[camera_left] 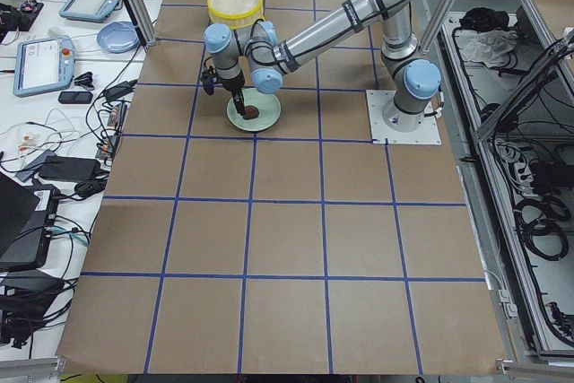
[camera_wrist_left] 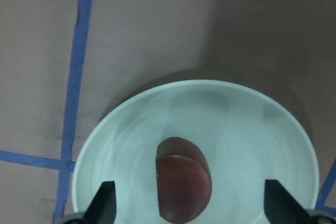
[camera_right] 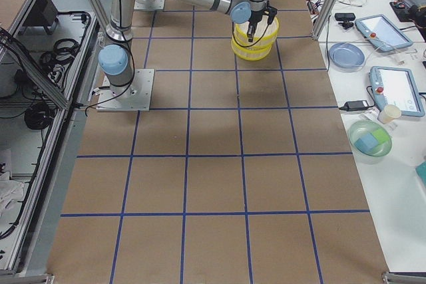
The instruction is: Stack buns with steamer
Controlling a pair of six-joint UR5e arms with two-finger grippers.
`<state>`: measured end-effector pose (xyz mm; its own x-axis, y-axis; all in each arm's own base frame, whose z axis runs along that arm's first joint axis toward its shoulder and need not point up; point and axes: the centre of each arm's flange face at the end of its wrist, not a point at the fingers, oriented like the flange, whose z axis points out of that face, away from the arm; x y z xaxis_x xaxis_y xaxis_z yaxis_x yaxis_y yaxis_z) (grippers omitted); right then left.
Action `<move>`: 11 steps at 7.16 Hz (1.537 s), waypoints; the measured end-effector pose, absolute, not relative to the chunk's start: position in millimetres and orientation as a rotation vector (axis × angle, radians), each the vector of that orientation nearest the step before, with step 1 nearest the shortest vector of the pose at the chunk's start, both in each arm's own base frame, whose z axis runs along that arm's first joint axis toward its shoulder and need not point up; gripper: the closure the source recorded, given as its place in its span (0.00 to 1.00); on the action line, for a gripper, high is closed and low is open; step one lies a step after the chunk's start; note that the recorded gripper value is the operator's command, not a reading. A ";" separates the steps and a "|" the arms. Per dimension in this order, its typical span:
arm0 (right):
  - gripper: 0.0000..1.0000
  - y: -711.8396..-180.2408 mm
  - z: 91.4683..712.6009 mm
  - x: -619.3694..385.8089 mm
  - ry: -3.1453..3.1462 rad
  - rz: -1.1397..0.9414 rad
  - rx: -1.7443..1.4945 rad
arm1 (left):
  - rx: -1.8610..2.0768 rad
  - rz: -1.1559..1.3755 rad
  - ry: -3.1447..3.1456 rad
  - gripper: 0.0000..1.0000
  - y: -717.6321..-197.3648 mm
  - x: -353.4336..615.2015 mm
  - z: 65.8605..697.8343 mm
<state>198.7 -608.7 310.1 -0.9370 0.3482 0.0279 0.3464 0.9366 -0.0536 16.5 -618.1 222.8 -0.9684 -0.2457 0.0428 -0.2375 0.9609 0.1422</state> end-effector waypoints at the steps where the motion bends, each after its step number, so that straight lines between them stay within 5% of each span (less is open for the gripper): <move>1: 1.00 -608.0 304.8 198.8 -3.054 0.072 -0.548 | 0.394 -0.246 -3.020 0.33 -618.0 14.1 205.3; 2: 1.00 -607.7 301.5 199.0 -3.053 0.067 -0.552 | 0.395 -0.274 -3.008 0.75 -618.5 13.7 192.6; 3: 1.00 -607.3 299.5 199.4 -3.052 0.061 -0.570 | 0.377 -0.293 -3.008 1.00 -619.4 14.8 183.4; 7: 1.00 -608.7 289.6 200.3 -3.046 0.037 -0.606 | 0.358 -0.260 -3.046 1.00 -624.9 20.3 187.7; 11: 1.00 -604.5 290.1 215.5 -3.055 0.046 -0.571 | 0.377 0.053 -3.052 1.00 -641.8 -4.7 286.7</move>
<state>215.5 -604.5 290.1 -0.9319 0.3617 0.0273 0.3607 0.9320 -0.0354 -4.7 -641.8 286.7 -0.9678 -0.2420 0.0694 -0.2442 0.9694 -0.0263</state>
